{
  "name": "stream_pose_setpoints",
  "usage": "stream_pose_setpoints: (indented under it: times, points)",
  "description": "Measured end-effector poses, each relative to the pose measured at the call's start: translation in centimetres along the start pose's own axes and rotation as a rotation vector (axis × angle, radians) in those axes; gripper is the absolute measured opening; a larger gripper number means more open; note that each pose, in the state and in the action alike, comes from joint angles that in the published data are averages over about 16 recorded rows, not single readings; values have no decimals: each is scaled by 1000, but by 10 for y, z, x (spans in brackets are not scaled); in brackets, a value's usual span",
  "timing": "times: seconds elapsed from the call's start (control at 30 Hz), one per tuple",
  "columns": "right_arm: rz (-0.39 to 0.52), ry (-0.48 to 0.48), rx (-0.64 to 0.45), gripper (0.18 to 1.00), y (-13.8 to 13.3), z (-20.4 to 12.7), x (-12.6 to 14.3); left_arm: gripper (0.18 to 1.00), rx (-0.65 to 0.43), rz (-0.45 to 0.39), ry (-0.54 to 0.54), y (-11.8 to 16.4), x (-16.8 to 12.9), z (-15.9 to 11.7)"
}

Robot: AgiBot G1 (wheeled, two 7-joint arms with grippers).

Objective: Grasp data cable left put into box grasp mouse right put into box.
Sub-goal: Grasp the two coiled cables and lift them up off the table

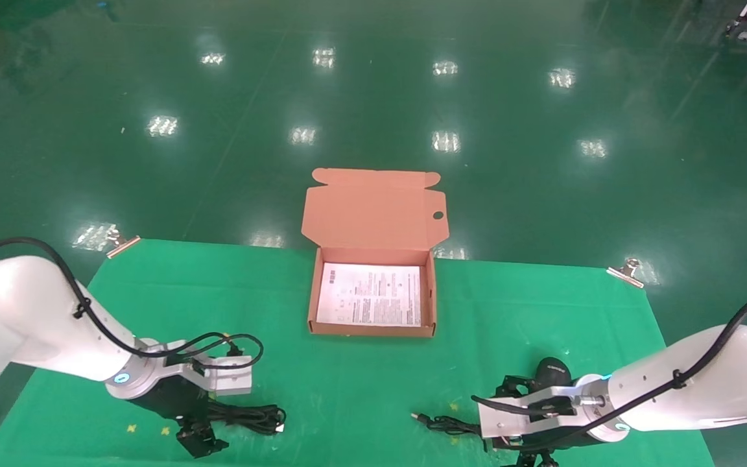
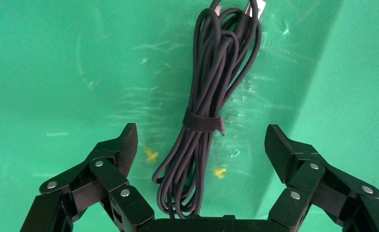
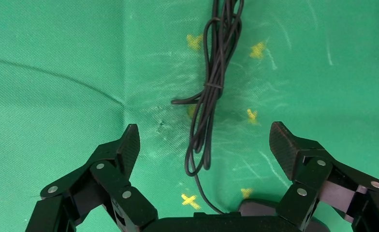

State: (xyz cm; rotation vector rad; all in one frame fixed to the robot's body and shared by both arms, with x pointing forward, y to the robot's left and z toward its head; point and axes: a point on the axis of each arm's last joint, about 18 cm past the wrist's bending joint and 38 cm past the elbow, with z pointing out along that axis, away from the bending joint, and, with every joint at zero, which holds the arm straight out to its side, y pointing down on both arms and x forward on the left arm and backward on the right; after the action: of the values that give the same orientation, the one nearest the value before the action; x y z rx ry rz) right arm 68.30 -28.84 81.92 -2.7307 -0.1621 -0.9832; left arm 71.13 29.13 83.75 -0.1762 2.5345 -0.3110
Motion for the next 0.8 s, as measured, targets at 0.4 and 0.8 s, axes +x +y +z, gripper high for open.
stream_pose_setpoints:
  times: [0.4, 0.8]
  points:
    - [-1, -1, 1, 876, -1, -1, 0, 856, 3, 2, 0, 0, 0, -1]
    - [-2, -1, 1, 641, -2, -2, 0, 603, 5, 3, 0, 0, 1, -1]
